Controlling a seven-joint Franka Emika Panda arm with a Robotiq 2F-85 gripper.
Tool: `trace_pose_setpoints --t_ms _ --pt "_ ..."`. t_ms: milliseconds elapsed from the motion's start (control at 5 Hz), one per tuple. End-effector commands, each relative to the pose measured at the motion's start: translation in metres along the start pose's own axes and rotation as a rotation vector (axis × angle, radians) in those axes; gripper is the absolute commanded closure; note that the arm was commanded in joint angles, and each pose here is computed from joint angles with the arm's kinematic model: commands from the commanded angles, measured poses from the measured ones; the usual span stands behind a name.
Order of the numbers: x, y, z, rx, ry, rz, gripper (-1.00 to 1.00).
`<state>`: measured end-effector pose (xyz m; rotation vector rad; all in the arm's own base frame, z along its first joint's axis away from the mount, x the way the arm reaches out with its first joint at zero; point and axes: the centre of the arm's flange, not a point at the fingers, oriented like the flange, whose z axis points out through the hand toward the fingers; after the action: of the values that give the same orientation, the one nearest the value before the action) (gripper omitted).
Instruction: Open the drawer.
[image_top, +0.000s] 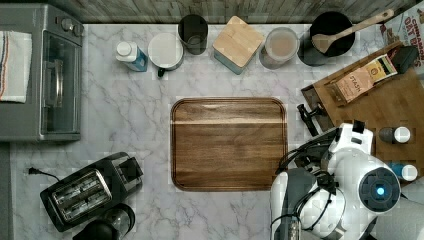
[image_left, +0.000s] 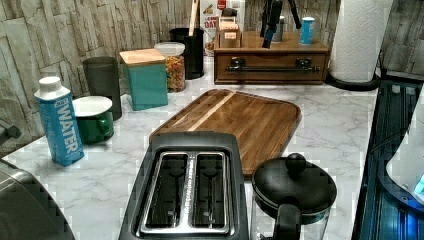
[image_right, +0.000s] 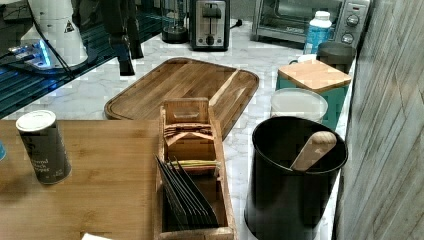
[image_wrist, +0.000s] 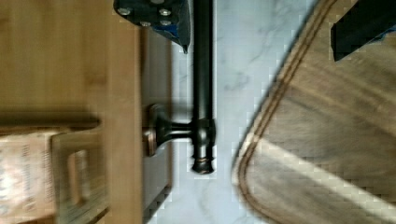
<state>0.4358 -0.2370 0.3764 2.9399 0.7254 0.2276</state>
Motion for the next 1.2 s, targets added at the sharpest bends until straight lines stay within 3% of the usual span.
trace_pose_setpoints --t_ms 200,400,1000,1200 --pt "-0.017 -0.005 0.046 -0.015 -0.049 -0.040 -1.00" --pt "-0.029 0.004 0.058 -0.003 -0.049 -0.041 -1.00" --pt "-0.041 0.005 0.092 -0.008 0.024 -0.009 -1.00" --pt "-0.032 0.010 0.103 0.004 0.013 -0.031 -1.00"
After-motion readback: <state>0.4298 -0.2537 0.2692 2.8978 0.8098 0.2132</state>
